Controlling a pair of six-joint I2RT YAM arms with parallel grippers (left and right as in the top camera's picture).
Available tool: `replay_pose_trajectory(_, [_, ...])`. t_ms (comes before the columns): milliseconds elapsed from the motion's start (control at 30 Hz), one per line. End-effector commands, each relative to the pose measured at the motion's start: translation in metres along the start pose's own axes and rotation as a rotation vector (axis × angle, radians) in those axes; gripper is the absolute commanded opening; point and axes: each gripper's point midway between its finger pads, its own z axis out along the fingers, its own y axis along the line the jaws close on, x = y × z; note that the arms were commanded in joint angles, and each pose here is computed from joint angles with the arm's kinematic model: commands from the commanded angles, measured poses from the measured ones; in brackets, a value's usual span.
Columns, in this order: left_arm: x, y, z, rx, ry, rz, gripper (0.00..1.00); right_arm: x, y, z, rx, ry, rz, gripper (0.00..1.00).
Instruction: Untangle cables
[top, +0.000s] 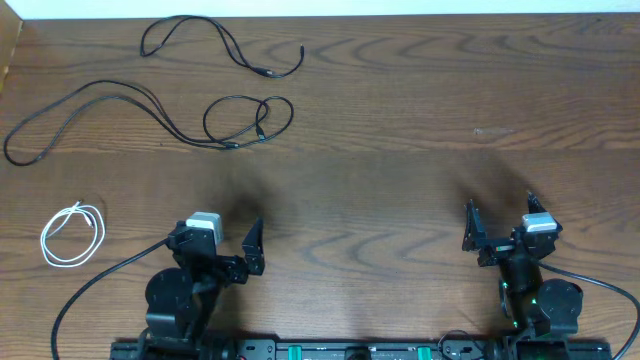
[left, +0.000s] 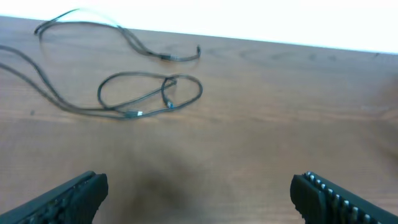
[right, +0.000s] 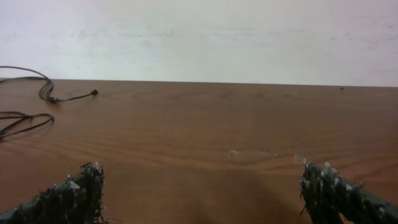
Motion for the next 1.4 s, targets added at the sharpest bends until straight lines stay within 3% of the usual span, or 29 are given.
replay_pose_trajectory(0, [0.001,-0.001,0.003,0.015,-0.042,-0.001,1.0,0.0,-0.001,0.0,0.001,-0.002,0.003,0.99])
replay_pose_trajectory(900, [-0.046,-0.007,0.007,0.078,-0.463,0.055,1.0,0.0,-0.001,0.0,0.001,-0.002,0.003,0.99])
replay_pose_trajectory(1067, [-0.047,-0.005,0.007,0.067,-0.466,0.057,0.99,0.0,-0.001,0.0,0.002,-0.002,0.003,0.99])
replay_pose_trajectory(1367, [-0.014,0.017,0.021,-0.044,-0.326,0.019,1.0,0.0,-0.001,0.0,0.002,-0.002,0.003,0.99])
